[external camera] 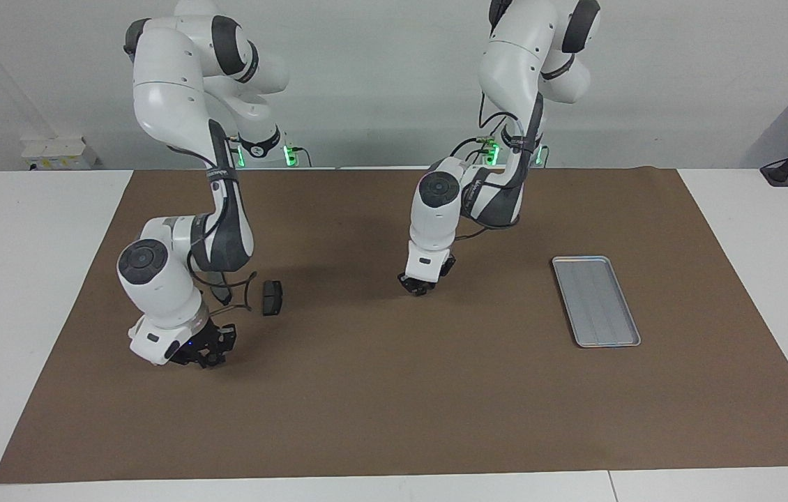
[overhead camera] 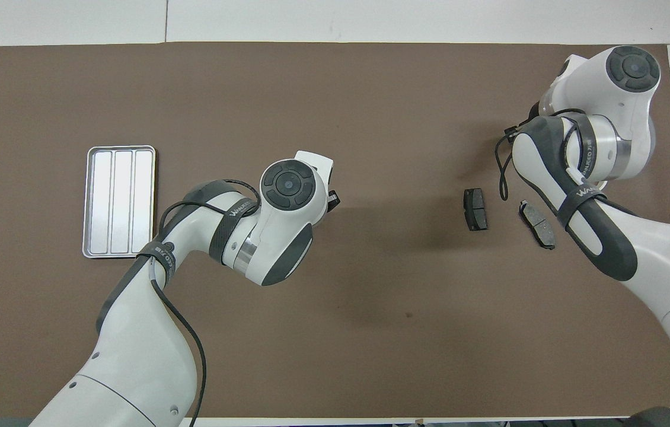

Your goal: Place bearing gear from tray to pile

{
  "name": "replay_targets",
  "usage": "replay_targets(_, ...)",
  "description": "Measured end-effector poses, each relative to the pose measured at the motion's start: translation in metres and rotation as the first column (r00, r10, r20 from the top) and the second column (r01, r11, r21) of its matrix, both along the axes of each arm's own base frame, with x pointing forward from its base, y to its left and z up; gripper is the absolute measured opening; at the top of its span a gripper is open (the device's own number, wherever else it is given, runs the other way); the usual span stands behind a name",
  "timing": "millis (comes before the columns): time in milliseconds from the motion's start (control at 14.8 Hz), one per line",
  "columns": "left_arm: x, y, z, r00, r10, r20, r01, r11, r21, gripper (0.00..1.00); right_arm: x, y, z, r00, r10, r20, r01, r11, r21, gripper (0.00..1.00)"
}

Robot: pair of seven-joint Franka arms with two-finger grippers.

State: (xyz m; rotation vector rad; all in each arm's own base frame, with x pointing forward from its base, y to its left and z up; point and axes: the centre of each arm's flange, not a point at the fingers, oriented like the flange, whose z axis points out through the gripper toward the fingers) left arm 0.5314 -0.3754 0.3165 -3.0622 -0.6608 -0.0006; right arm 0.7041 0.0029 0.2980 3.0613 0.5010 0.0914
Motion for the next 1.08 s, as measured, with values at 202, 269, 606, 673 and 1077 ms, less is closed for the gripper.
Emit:
replay_targets(202,0.036,0.103,0.081,0.999,-0.052,0.000,0.052,0.999,0.016,0.88,-0.002,0.000,-0.006,1.000,0.001,0.006,-0.001,1.000,0.001,0.36)
replay_targets(269,0.043,0.152,0.113,0.996,-0.083,-0.013,0.083,0.996,0.018,0.98,-0.003,0.001,-0.007,1.000,0.002,0.004,-0.002,1.000,0.001,0.42)
replay_targets(606,0.027,0.308,0.207,0.981,-0.194,-0.033,0.194,0.981,0.003,1.00,-0.009,0.024,0.016,0.999,-0.037,-0.030,0.037,0.999,0.007,0.90)
replay_targets(673,0.022,0.317,0.214,0.979,-0.200,-0.037,0.200,0.980,0.002,1.00,-0.013,0.038,0.032,0.998,-0.053,-0.043,0.054,0.999,0.007,1.00)
replay_targets(1077,0.014,0.368,0.220,0.979,-0.195,-0.060,0.195,0.981,-0.007,1.00,-0.067,0.217,0.123,0.955,-0.281,-0.097,0.286,0.957,0.041,1.00)
